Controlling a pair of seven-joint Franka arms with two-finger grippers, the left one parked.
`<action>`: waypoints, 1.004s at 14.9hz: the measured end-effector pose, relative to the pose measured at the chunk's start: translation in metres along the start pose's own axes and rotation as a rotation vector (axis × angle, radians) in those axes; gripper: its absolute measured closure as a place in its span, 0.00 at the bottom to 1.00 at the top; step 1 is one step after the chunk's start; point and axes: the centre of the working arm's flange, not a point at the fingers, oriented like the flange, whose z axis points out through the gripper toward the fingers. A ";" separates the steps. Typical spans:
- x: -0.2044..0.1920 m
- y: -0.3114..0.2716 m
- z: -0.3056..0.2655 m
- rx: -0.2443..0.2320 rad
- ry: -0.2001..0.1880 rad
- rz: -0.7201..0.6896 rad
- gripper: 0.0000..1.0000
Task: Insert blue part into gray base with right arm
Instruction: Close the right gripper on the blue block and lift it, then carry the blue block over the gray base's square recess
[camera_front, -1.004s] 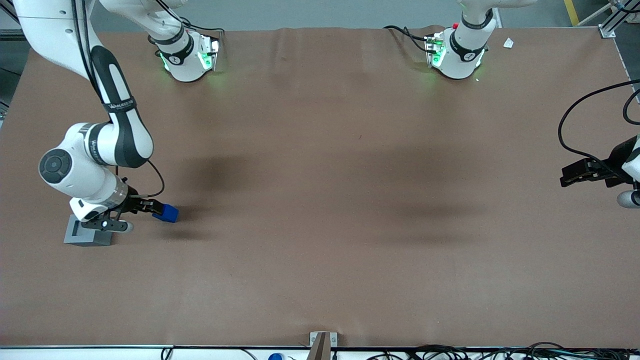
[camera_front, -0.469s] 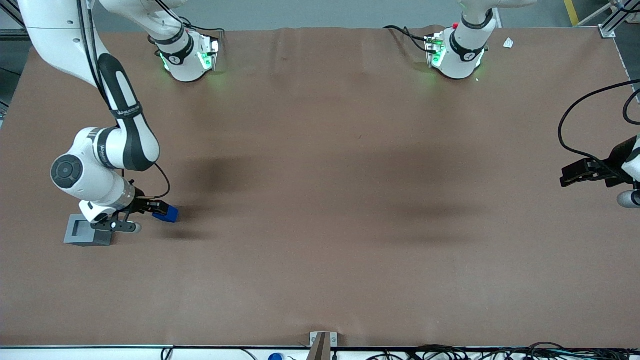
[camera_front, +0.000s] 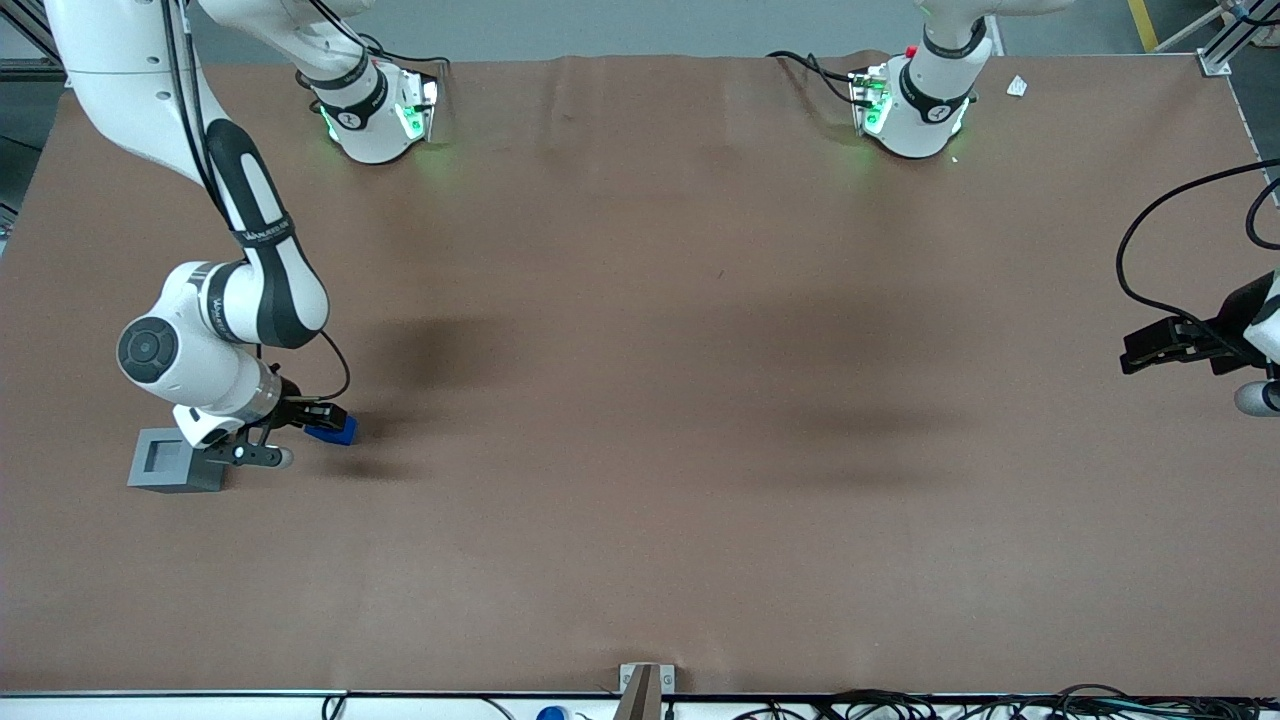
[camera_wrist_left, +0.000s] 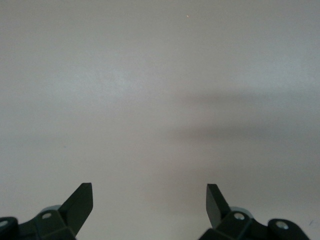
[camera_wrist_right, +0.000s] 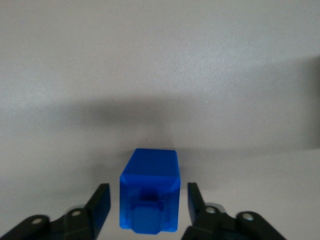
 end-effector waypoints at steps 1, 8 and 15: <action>0.000 0.000 0.002 -0.001 -0.004 0.000 0.33; 0.002 0.002 0.002 -0.002 -0.012 0.026 0.49; 0.044 0.045 -0.071 0.005 -0.013 0.055 0.49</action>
